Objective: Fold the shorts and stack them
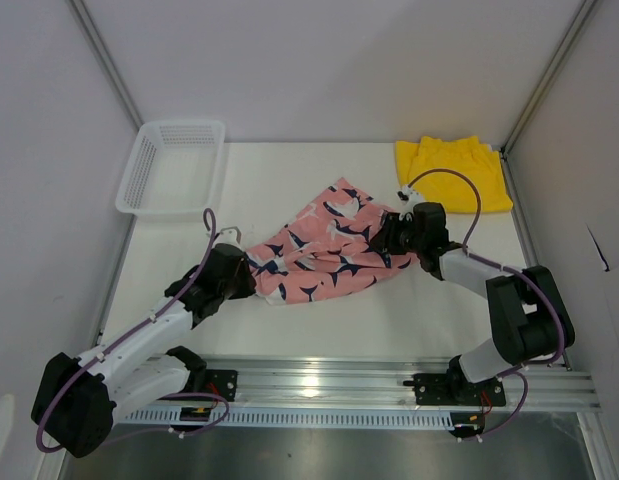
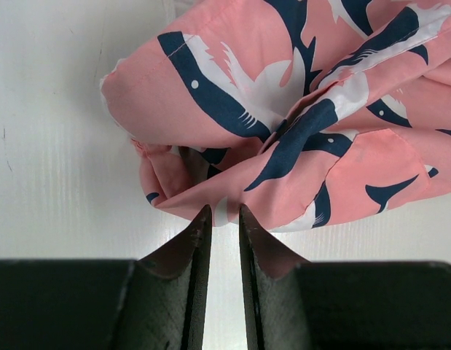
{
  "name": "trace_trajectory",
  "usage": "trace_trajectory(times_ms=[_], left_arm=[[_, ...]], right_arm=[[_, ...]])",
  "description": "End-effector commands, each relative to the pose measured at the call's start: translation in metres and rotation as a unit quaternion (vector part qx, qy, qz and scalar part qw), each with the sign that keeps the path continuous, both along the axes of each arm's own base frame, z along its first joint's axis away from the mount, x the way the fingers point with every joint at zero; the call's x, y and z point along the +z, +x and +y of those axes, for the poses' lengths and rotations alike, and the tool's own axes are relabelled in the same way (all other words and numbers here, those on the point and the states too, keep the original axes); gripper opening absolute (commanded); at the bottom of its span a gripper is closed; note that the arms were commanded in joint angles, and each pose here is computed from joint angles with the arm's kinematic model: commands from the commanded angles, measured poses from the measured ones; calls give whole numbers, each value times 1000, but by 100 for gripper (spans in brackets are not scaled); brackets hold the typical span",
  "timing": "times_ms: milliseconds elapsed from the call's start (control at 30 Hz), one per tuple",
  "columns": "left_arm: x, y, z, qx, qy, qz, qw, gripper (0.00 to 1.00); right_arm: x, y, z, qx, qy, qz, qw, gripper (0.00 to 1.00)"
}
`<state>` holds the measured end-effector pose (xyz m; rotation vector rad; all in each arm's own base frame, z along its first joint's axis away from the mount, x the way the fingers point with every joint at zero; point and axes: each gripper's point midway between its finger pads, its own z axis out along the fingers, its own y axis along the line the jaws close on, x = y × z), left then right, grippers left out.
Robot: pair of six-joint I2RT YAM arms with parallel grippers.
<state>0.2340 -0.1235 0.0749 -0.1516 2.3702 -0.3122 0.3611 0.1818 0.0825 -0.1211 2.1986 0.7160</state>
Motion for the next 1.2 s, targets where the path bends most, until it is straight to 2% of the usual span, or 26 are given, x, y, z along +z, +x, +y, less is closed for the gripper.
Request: trace_trajectory(times_ms=[0, 133, 167, 233, 367, 467, 600, 700, 800, 1033, 1133, 1167], left_arm=[[9, 7, -2, 4, -6, -17, 1000, 24], [9, 7, -2, 4, -5, -17, 1000, 24], [10, 7, -2, 4, -4, -18, 1000, 24], [10, 7, -2, 4, -6, -19, 1000, 24], [11, 6, -1, 8, -11, -21, 1000, 27], [16, 7, 3, 21, -13, -32, 999, 39], [21, 6, 11, 43, -30, -48, 997, 61], [32, 7, 16, 58, -53, -71, 994, 70], [37, 9, 18, 65, -77, -80, 992, 74], [29, 19, 9, 54, -114, -56, 990, 74], [26, 25, 8, 51, -122, -53, 990, 71], [27, 26, 3, 37, -129, -51, 990, 65]], right_arm=[[23, 14, -4, -10, -16, -39, 999, 34], [21, 19, -1, -8, -18, -31, 999, 17], [22, 19, 0, -7, -15, -30, 999, 6], [25, 19, 3, 0, -7, -31, 1000, 0], [39, 19, -5, -13, 16, -45, 999, 0], [49, 19, -31, -51, 57, -48, 996, 0], [50, 19, -68, -115, 96, -40, 988, 0], [51, 16, -79, -131, 100, -46, 985, 0], [51, 13, -83, -137, 101, -52, 984, 0], [47, 12, -85, -143, 102, -47, 983, 0], [48, 11, -87, -148, 102, -48, 982, 0], [48, 11, -88, -150, 102, -50, 982, 0]])
